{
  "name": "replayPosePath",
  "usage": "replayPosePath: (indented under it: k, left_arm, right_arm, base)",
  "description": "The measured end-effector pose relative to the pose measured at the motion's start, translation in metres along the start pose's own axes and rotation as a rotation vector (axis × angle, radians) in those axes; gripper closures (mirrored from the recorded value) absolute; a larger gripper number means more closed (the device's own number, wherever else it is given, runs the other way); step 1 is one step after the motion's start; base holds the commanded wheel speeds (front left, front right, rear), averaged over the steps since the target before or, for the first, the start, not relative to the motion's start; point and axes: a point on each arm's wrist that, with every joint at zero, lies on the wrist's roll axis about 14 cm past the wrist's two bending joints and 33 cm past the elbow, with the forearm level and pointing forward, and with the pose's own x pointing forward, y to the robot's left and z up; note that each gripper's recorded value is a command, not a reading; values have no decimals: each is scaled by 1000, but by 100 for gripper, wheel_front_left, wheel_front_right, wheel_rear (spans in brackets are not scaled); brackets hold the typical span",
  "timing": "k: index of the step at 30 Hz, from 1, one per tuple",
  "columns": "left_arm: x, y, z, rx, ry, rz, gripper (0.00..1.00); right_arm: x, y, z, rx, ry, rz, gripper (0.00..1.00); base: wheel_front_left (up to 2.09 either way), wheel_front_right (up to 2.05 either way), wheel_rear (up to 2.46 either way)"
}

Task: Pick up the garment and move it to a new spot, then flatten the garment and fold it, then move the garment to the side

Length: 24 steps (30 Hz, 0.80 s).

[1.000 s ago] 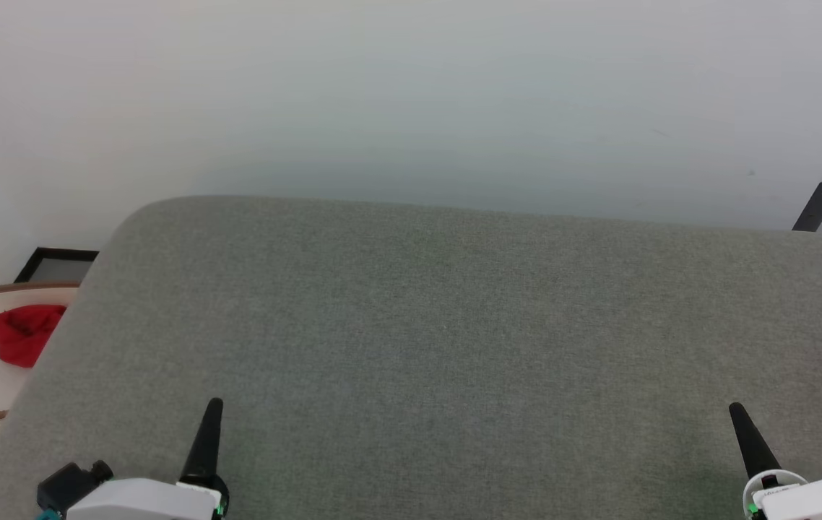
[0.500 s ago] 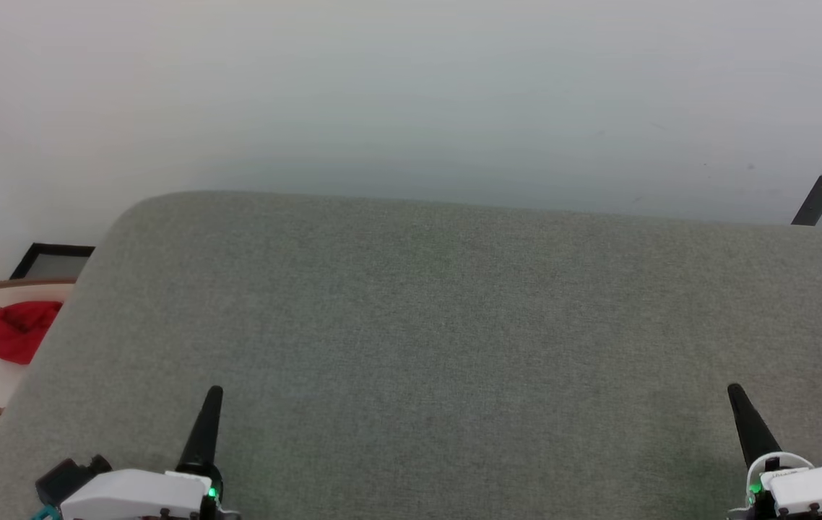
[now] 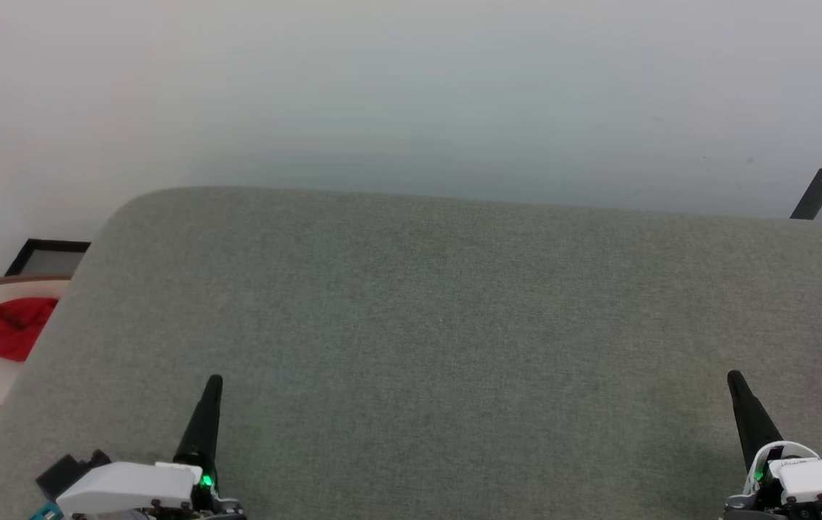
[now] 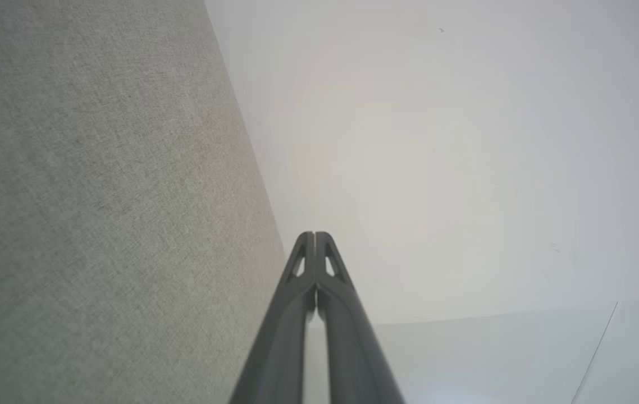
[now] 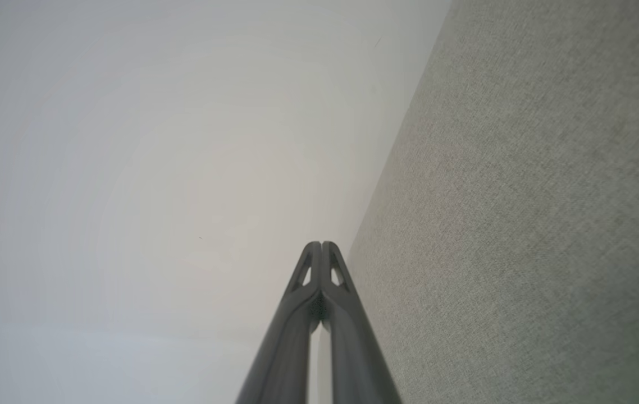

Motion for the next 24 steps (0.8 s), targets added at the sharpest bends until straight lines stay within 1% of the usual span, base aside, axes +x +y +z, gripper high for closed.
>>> replayPosePath:
  k: [24]
  left_arm:
    - [9, -7, -2, -169, 5, -26, 100]
  right_arm:
    - [7, 6, 2, 174, -16, 28, 100]
  base:
    - [0, 0, 0]
